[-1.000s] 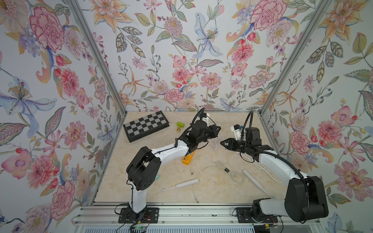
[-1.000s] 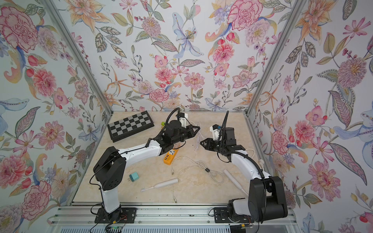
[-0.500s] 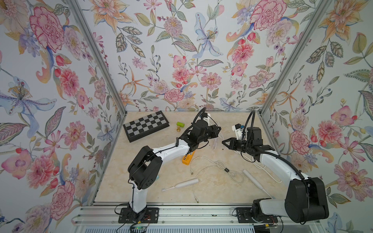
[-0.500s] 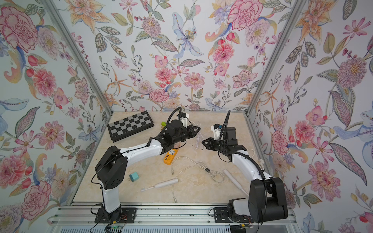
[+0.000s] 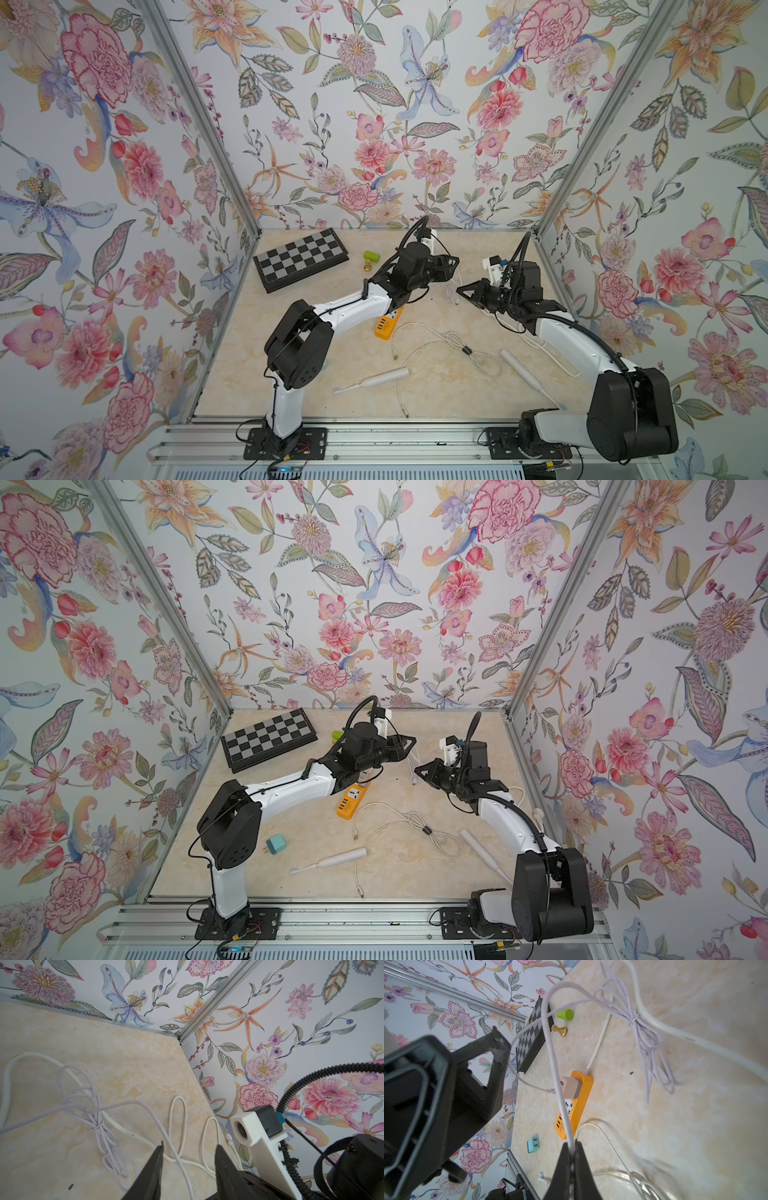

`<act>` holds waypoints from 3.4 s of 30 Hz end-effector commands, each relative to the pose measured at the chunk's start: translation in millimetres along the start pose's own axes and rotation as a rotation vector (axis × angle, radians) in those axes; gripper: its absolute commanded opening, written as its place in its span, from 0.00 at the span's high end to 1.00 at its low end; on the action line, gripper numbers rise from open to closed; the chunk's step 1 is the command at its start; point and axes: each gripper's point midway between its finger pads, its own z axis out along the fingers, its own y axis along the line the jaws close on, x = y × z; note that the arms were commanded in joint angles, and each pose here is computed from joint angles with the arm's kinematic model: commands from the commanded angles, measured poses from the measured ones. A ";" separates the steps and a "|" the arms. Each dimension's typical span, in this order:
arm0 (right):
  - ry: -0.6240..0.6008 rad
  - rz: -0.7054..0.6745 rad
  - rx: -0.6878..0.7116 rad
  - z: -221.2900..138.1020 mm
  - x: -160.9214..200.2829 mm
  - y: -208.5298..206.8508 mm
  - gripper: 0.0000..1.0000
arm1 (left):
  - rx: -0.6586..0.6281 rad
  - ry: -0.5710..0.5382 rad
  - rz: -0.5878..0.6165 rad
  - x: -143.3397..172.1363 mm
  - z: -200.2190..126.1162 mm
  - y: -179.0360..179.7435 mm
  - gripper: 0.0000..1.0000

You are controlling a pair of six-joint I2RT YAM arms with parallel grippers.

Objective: Charge the electric toothbrush
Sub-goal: Pick up the charging cable from the center of the board.

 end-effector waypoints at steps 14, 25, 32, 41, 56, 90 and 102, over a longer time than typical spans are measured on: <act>-0.069 0.496 -0.022 -13.7 -11.1 42.0 1.00 | -0.025 -0.266 1.189 25.0 -129.1 -35.3 0.48; -0.043 0.501 -0.028 -9.3 -2.4 55.0 1.00 | -0.006 -0.128 1.448 70.4 -82.0 -41.6 0.56; -0.041 0.495 -0.031 -8.3 -2.6 57.7 1.00 | -0.044 -0.094 1.485 73.6 -69.4 -32.4 0.65; -0.027 0.491 -0.025 -3.5 0.3 58.1 1.00 | -0.086 -0.110 1.500 65.3 -64.9 -32.1 0.74; -0.022 0.487 -0.035 -3.5 0.9 63.4 1.00 | -0.097 -0.077 1.512 68.2 -61.0 -26.6 0.87; -0.361 -1.002 -0.029 -53.7 -10.0 118.4 0.59 | 0.075 0.095 0.490 -22.9 -114.8 -7.2 1.00; -0.478 -1.801 0.048 -12.1 34.6 128.4 0.54 | 0.162 0.180 0.406 -25.0 -127.1 -29.4 1.00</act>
